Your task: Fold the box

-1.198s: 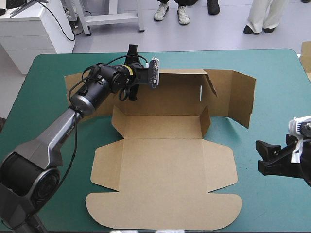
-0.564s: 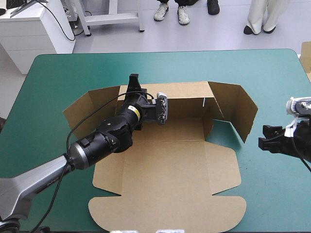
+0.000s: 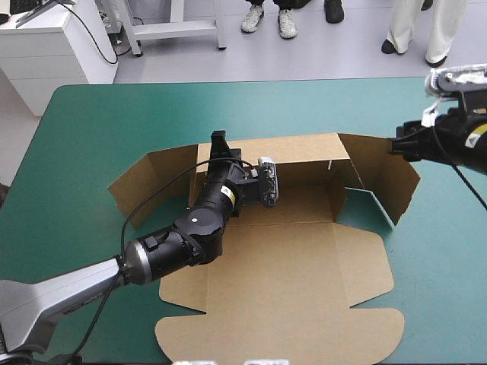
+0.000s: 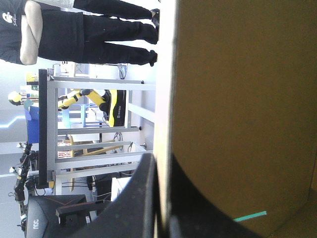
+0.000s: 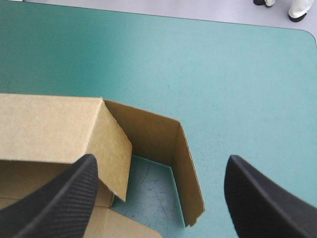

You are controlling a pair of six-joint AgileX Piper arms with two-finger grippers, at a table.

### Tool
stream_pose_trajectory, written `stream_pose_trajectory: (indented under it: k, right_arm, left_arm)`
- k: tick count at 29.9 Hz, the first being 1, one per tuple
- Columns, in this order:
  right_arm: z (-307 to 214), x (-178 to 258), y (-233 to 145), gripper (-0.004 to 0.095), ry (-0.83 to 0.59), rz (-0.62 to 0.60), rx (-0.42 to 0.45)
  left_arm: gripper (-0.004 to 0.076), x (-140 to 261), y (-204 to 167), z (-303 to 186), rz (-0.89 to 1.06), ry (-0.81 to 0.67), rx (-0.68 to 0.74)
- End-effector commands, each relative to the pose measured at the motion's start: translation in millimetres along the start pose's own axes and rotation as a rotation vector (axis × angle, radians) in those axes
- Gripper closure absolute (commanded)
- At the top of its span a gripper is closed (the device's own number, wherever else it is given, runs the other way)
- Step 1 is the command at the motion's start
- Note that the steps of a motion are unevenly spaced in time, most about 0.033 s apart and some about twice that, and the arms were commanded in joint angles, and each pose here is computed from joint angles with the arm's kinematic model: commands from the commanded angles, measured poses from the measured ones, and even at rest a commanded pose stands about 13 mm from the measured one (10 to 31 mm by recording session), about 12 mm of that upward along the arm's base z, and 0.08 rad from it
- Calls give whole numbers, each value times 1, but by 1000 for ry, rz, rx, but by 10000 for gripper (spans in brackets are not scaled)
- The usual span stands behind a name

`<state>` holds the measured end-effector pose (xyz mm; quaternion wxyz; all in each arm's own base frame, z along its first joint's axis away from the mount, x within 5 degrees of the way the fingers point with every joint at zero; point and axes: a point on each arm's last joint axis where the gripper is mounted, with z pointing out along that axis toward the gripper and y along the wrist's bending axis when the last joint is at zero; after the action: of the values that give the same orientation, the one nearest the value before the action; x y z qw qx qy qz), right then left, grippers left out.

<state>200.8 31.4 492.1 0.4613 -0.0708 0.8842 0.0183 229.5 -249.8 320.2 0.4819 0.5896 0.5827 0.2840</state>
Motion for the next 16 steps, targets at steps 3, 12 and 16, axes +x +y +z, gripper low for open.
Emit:
stream_pose_trajectory:
  k: [3, 12, 16]
  right_arm:
    - [15, -36, -9, 255, -75, -14, 27]
    - [88, -54, -61, 284, -42, 161, -127]
    - [132, -48, -71, 308, 25, 164, -120]
  left_arm:
    - [756, -3, 17, -11, -71, -34, -57]
    - [756, 2, 5, -7, 15, -37, -103]
    - [756, 2, 6, -7, 21, -38, -111]
